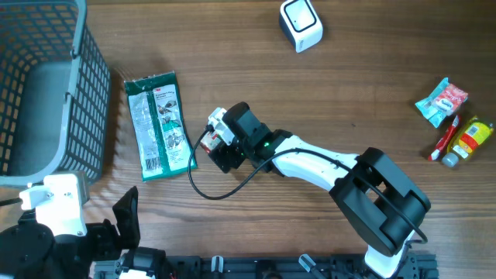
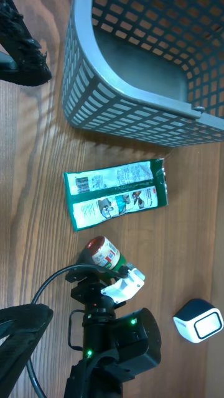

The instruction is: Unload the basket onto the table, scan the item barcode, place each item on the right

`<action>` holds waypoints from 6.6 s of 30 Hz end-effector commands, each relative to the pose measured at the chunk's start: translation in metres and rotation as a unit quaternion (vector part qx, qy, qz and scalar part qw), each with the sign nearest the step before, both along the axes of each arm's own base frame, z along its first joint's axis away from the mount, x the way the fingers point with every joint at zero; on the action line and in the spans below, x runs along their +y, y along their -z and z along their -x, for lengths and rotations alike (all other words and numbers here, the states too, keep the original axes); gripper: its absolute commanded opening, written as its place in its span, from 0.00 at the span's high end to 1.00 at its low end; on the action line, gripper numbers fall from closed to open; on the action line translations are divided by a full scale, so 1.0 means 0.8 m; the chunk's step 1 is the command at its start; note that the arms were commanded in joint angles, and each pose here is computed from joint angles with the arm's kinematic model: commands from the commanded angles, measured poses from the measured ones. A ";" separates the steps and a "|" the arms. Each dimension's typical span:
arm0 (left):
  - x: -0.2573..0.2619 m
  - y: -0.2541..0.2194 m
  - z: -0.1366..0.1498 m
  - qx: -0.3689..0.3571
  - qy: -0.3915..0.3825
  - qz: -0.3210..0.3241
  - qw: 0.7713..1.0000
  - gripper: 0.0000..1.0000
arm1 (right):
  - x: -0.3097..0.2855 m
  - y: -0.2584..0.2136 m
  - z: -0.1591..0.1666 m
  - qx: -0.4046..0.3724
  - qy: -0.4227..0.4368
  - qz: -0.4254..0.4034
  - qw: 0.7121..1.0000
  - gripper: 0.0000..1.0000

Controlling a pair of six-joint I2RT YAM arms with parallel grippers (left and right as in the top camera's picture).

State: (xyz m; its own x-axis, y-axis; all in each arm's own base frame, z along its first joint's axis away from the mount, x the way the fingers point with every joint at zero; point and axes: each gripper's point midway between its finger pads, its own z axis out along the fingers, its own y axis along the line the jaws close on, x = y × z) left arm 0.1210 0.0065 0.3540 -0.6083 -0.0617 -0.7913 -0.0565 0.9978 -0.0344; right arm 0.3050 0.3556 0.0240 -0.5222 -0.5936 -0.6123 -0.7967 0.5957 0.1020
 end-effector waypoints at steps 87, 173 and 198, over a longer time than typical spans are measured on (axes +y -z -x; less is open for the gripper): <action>-0.001 -0.001 0.000 -0.001 0.004 -0.003 1.000 0.00 | -0.267 -0.269 -0.195 0.048 0.200 0.045 0.978 0.96; -0.001 -0.001 0.000 -0.002 0.004 -0.003 1.000 0.00 | -0.297 -0.131 -0.388 -0.056 0.184 0.041 0.980 0.96; -0.001 -0.001 0.000 -0.001 0.004 -0.003 1.000 0.00 | -0.295 -0.162 -0.367 -0.031 0.170 0.015 0.985 0.96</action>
State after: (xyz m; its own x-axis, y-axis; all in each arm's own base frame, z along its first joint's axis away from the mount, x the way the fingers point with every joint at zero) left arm 0.1210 0.0065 0.3540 -0.6083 -0.0617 -0.7913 -0.0565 0.9978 -0.0344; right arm 0.5947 0.1147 0.1305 -0.6917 -0.4196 -0.5877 -0.5436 0.8383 0.0413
